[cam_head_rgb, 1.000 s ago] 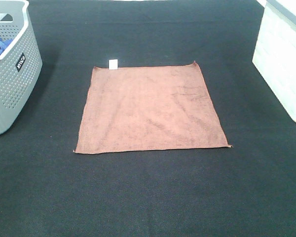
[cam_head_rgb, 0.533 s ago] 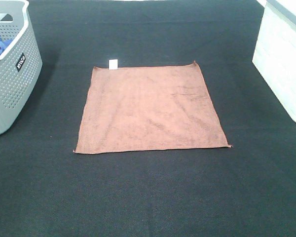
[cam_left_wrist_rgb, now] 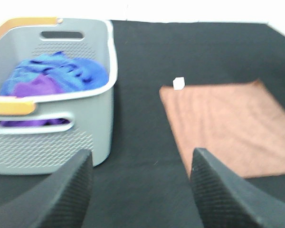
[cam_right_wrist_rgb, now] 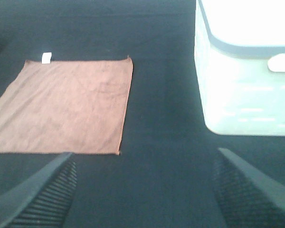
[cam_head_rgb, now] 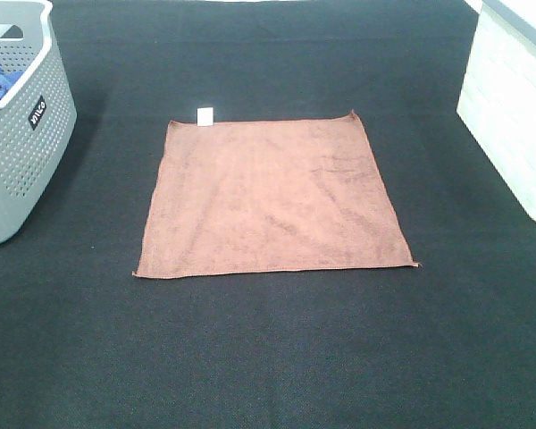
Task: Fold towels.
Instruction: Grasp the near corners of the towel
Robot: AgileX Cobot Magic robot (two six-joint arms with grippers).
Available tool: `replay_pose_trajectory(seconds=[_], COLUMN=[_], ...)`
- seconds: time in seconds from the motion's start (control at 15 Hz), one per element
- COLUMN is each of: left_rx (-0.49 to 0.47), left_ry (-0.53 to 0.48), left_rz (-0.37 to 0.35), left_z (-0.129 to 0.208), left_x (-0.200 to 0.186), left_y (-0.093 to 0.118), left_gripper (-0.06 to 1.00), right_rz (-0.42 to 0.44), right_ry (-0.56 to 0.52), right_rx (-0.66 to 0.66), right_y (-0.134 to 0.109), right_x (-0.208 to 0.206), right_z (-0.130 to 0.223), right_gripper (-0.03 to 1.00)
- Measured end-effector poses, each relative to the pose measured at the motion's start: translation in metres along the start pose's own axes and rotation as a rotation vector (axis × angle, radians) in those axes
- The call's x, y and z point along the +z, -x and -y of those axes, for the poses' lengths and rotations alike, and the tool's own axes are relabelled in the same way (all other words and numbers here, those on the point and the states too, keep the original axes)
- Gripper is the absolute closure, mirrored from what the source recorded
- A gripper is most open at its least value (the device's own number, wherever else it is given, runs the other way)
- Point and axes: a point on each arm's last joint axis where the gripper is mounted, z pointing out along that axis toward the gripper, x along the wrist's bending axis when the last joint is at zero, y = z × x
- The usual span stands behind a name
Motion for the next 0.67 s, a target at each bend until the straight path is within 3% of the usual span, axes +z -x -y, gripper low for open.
replay_pose_trajectory(seconds=[0.2, 0.4, 0.47, 0.67], left_rx=[-0.16, -0.354, -0.354, -0.4], left_ry=[-0.086, -0.338, -0.338, -0.536], left_rz=[0.041, 0.09, 0.09, 0.14], left_z=[-0.014, -0.004, -0.004, 0.018], left_x=[0.048, 0.109, 0.109, 0.16], left_y=[0.0, 0.0, 0.0, -0.001], left_gripper=[0.36, 0.36, 0.36, 0.36], right_rz=[0.003, -0.022, -0.022, -0.038], right_ry=[-0.043, -0.223, -0.223, -0.416], right_rx=[0.033, 0.139, 0.139, 0.21], right_y=[0.003, 0.003, 0.003, 0.002], right_x=[0.041, 0.094, 0.094, 0.141], right_z=[-0.021, -0.021, -0.021, -0.018], right_gripper=[0.23, 0.23, 0.23, 0.23])
